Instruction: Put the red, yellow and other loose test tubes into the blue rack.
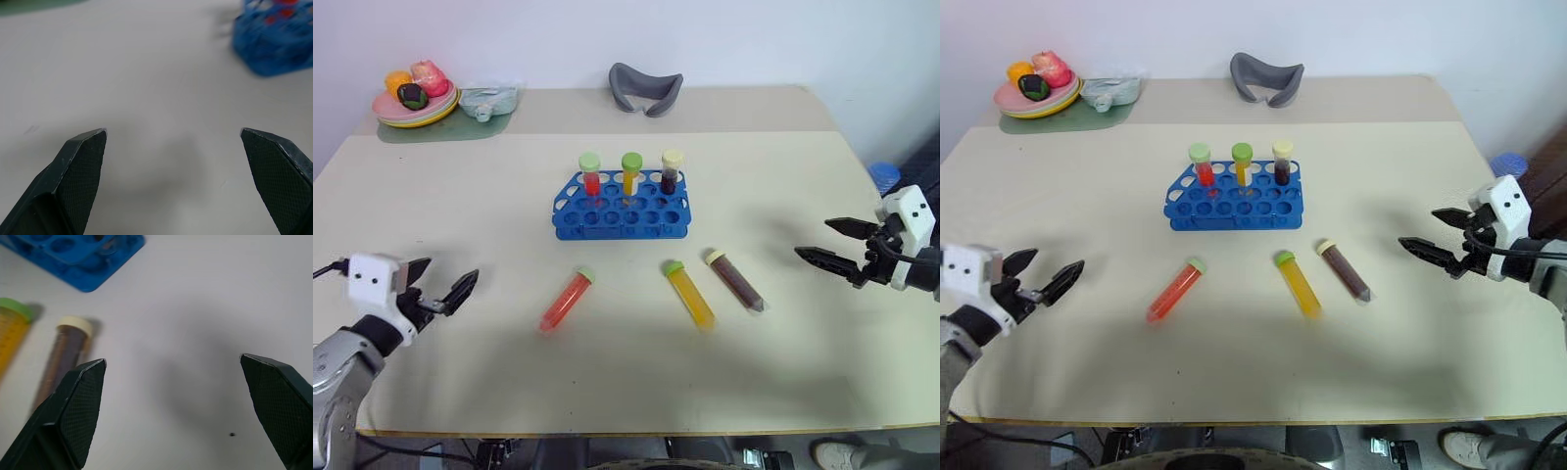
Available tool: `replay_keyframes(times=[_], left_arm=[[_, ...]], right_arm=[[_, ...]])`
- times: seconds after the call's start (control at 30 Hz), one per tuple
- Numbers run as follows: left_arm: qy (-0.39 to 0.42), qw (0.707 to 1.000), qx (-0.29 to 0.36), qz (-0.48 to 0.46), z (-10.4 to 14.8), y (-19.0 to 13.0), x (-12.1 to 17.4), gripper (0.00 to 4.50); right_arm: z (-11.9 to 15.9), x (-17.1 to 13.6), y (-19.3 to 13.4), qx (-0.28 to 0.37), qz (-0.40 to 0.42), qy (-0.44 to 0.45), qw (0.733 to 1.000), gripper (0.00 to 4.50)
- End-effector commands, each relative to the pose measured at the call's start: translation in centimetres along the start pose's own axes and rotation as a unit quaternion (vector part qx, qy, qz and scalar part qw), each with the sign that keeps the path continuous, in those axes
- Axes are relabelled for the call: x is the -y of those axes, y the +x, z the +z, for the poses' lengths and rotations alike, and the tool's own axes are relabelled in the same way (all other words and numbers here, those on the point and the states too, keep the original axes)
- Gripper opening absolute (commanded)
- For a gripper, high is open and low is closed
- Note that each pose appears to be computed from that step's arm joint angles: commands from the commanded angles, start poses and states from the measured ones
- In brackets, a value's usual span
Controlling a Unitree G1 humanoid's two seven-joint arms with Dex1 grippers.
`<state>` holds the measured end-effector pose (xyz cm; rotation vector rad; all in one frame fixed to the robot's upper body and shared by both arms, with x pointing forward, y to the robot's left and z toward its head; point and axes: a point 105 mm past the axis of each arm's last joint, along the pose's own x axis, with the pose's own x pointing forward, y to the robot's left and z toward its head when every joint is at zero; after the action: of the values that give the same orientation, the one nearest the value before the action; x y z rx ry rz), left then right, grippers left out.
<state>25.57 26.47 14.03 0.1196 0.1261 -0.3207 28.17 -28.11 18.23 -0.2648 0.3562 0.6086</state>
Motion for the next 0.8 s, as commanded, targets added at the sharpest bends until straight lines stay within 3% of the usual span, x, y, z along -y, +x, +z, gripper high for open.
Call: replay_keyframes(times=[0.03, 0.13, 0.27, 0.4, 0.5, 0.8], left_arm=[[0.030, 0.995, 0.028, -0.095, 2.1, 1.8, 3.6, 4.47], [0.039, 0.984, 0.049, -0.168, 3.1, 3.1, 6.3, 4.47], [0.072, 0.948, 0.045, -0.305, 3.2, 3.6, 11.2, 4.47], [0.097, 0.921, 0.038, -0.376, 2.7, 2.9, 13.4, 4.47], [0.106, 0.903, 0.034, -0.414, 2.3, 2.4, 14.7, 4.47], [0.112, 0.894, 0.039, -0.432, 1.7, 2.0, 16.1, 4.47]], right_arm=[[2.3, -2.2, -0.7, 0.000, 0.020, -0.017, 1.000, 4.50], [3.0, -3.5, -0.5, -0.028, 0.016, -0.031, 0.999, 4.50], [3.8, -6.7, 0.5, -0.050, 0.045, -0.026, 0.997, 4.50], [3.8, -8.8, 2.0, -0.081, 0.053, 0.012, 0.995, 4.50], [2.9, -9.0, 3.9, -0.133, 0.028, 0.021, 0.991, 4.50], [1.9, -7.6, 6.7, -0.184, -0.020, 0.078, 0.980, 4.50]])
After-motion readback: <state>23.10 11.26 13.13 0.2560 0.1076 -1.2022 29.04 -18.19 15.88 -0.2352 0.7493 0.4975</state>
